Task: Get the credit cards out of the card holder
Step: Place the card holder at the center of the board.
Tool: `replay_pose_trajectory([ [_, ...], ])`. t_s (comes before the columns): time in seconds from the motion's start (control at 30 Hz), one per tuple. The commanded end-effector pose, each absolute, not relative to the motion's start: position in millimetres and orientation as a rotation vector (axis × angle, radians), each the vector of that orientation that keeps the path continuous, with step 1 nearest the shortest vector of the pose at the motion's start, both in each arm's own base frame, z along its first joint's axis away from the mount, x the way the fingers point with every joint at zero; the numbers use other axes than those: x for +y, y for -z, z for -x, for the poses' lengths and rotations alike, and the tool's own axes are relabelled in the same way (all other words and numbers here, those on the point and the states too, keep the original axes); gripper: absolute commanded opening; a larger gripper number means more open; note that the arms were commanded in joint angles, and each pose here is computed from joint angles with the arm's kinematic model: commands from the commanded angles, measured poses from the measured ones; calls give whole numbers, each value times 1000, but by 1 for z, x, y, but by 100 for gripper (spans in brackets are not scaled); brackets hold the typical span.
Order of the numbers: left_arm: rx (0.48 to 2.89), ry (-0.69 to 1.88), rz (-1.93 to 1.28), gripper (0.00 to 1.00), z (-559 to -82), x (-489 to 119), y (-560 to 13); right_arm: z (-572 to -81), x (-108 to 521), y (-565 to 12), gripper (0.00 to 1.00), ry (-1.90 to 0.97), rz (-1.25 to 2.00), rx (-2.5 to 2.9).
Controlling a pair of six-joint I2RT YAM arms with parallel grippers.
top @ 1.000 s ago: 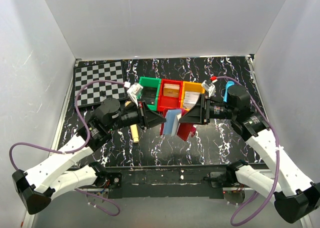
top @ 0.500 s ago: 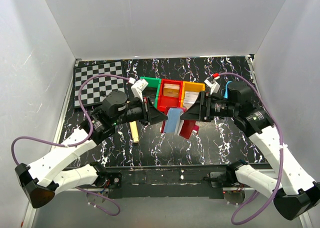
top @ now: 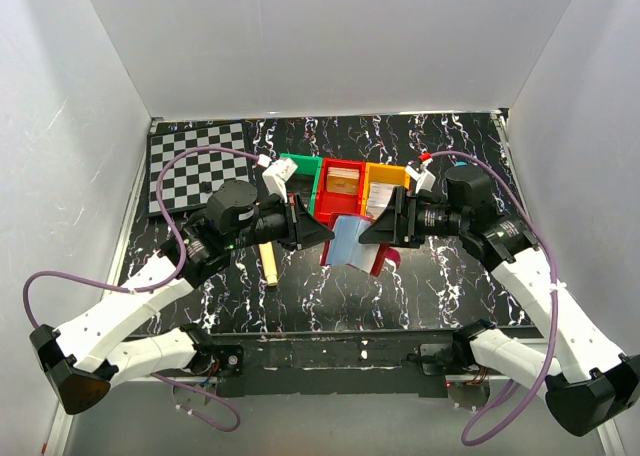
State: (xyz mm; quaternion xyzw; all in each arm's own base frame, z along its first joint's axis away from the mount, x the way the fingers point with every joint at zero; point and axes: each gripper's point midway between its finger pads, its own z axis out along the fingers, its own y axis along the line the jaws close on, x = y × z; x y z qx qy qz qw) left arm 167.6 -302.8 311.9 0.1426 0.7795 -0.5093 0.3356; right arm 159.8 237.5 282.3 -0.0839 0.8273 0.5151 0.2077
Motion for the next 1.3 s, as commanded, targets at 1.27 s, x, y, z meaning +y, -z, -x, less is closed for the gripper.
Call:
replay_pose_trajectory([
  [1.27, 2120, 1098, -394, 0, -180, -325, -316, -172, 243, -285, 86, -1440, 238, 2241],
])
